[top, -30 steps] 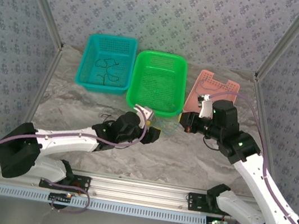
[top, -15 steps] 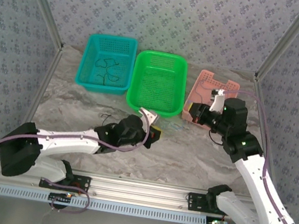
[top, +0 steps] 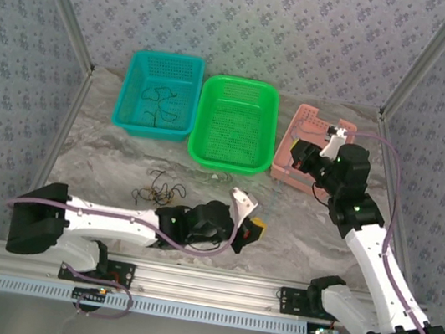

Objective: Untangle the cables

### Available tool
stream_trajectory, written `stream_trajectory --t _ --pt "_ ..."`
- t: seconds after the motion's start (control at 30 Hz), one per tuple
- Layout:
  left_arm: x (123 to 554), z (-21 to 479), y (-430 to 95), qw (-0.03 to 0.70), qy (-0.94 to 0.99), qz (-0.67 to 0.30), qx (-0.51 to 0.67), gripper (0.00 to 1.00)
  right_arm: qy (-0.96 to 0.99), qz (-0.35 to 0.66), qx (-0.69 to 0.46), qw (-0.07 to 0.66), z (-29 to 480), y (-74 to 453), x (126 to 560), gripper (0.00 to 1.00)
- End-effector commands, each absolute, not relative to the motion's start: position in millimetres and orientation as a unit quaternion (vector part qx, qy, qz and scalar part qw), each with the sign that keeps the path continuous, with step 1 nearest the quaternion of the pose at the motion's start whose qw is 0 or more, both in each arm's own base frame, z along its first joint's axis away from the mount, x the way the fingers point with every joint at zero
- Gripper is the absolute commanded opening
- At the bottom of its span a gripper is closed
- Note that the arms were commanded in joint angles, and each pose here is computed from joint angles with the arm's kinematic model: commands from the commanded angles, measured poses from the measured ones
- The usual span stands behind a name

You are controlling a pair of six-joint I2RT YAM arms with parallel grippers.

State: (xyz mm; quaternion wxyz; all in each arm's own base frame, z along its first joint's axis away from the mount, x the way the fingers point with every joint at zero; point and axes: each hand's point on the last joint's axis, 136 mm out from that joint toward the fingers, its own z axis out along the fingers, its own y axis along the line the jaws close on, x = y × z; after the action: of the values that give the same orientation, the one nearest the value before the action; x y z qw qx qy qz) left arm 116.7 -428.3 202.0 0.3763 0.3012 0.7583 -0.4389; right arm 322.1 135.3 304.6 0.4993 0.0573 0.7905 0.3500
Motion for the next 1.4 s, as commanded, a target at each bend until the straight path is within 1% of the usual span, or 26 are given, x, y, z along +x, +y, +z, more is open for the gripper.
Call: stream_trajectory --t 0.0,0.13,0.17,0.2,0.23,0.27,0.3,0.33,0.37,0.63,0.83,0.9,0.93,1.0,1.03,1.13,1.2,1.23,1.3,1.37 --pt "106 201 -441 0.359 0.758 -0.447 0.311 0.00 0.755 0.341 0.077 0.555 331 119 335 0.00" --pt "120 208 -452 0.361 0.773 -0.435 0.287 0.00 0.769 0.314 0.091 0.549 323 108 343 0.00" --pt "126 211 -455 0.361 0.779 -0.429 0.281 0.03 0.773 0.306 0.094 0.547 321 103 347 0.00" --pt "131 213 -456 0.364 0.785 -0.418 0.275 0.20 0.779 0.298 0.097 0.543 317 99 351 0.00" --pt "135 215 -456 0.368 0.791 -0.408 0.270 0.40 0.783 0.293 0.099 0.540 314 96 355 0.00" --pt "141 219 -453 0.378 0.795 -0.396 0.261 0.54 0.788 0.285 0.097 0.537 311 93 359 0.00" --pt "147 223 -448 0.389 0.799 -0.386 0.249 0.64 0.793 0.274 0.097 0.535 308 88 364 0.00" --pt "155 226 -440 0.399 0.804 -0.375 0.233 0.68 0.798 0.267 0.096 0.532 305 85 367 0.00" --pt "162 230 -430 0.409 0.807 -0.368 0.215 0.69 0.802 0.259 0.092 0.530 303 82 371 0.00" --pt "208 243 -316 0.475 0.813 -0.325 0.090 0.70 0.834 0.225 0.097 0.495 271 56 406 0.00" --pt "220 235 -240 0.476 0.824 -0.305 0.036 0.70 0.861 0.221 0.110 0.446 238 44 434 0.00" --pt "222 232 -219 0.474 0.830 -0.294 0.024 0.71 0.870 0.222 0.120 0.425 221 40 446 0.00" --pt "221 229 -213 0.469 0.834 -0.289 0.021 0.71 0.879 0.221 0.127 0.403 205 38 451 0.00" --pt "224 225 -192 0.466 0.840 -0.276 0.001 0.72 0.885 0.213 0.138 0.389 191 32 468 0.00" --pt "224 224 -184 0.465 0.842 -0.274 -0.007 0.73 0.891 0.203 0.146 0.379 180 27 473 0.02" --pt "228 214 -158 0.446 0.858 -0.253 -0.042 0.75 0.903 0.164 0.159 0.364 157 14 489 0.22" --pt "230 199 -140 0.414 0.878 -0.229 -0.074 0.75 0.904 0.145 0.162 0.367 158 8 494 0.35" --pt "231 192 -131 0.401 0.886 -0.216 -0.092 0.74 0.904 0.138 0.162 0.370 162 7 493 0.38" --pt "231 173 -112 0.372 0.899 -0.188 -0.136 0.69 0.900 0.123 0.159 0.388 179 9 485 0.45" --pt "231 155 -99 0.347 0.905 -0.178 -0.169 0.67 0.897 0.110 0.146 0.403 195 20 471 0.49"
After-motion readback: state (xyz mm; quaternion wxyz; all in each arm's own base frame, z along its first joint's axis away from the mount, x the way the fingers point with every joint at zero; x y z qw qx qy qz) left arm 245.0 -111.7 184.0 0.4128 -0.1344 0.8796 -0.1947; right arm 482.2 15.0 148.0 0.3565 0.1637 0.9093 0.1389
